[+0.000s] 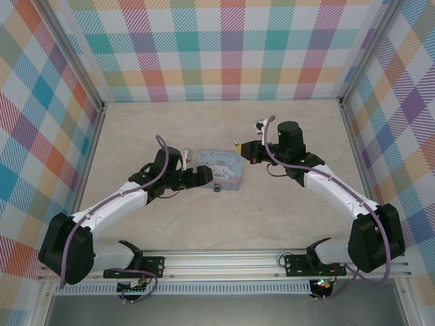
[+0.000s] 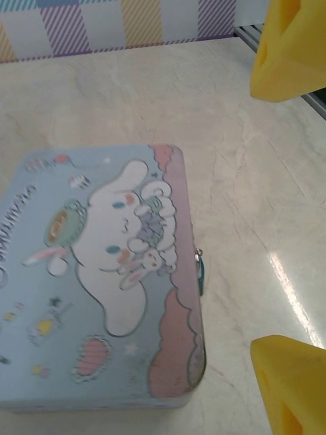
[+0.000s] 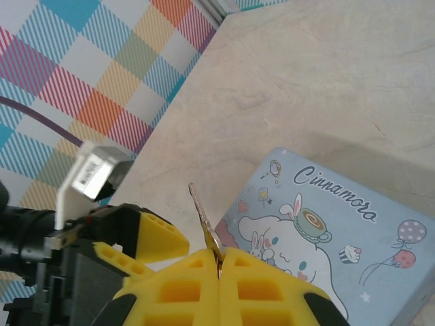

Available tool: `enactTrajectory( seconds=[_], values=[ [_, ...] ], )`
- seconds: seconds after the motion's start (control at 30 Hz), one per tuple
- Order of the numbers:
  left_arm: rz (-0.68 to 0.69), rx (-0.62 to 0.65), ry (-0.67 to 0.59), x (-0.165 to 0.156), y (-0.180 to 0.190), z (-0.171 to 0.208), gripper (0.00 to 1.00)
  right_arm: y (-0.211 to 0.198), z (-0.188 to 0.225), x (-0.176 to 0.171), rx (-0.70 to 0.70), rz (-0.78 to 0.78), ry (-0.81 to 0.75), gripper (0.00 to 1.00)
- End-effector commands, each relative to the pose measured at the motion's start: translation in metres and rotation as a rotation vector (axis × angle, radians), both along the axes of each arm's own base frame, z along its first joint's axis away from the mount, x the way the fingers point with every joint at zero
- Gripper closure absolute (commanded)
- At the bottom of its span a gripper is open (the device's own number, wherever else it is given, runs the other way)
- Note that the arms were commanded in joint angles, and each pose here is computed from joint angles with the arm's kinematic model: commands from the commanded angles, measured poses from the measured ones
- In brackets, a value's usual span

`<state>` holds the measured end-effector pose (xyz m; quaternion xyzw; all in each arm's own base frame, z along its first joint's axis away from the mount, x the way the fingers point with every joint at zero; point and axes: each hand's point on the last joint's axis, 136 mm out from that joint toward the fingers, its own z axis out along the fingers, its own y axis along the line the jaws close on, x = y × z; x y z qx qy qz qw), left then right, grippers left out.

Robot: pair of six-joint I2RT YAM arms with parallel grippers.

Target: Unlock a padlock with a key

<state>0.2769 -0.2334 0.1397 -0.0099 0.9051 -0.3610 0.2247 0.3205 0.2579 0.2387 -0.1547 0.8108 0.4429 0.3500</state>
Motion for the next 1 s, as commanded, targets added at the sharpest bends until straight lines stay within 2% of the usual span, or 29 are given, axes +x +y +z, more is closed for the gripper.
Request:
enactTrajectory(
  seconds=[0.0, 0.27, 0.8, 0.97],
  values=[
    [-0.003, -0.099, -0.027, 0.014, -0.020, 0.007, 0.11, 0.001, 0.008, 0.003, -0.021, 0.002, -0.038, 0.96],
    [-0.020, -0.105, 0.014, 0.031, -0.035, -0.019, 0.10, -0.004, 0.006, 0.001, -0.039, -0.017, -0.042, 0.96],
    [0.022, -0.028, -0.093, 0.103, -0.019, -0.025, 0.08, -0.014, -0.023, -0.004, -0.092, -0.055, 0.011, 0.95],
    [-0.017, -0.027, -0.153, 0.115, -0.018, -0.015, 0.08, -0.016, -0.038, -0.003, -0.114, -0.060, 0.036, 0.95]
  ],
)
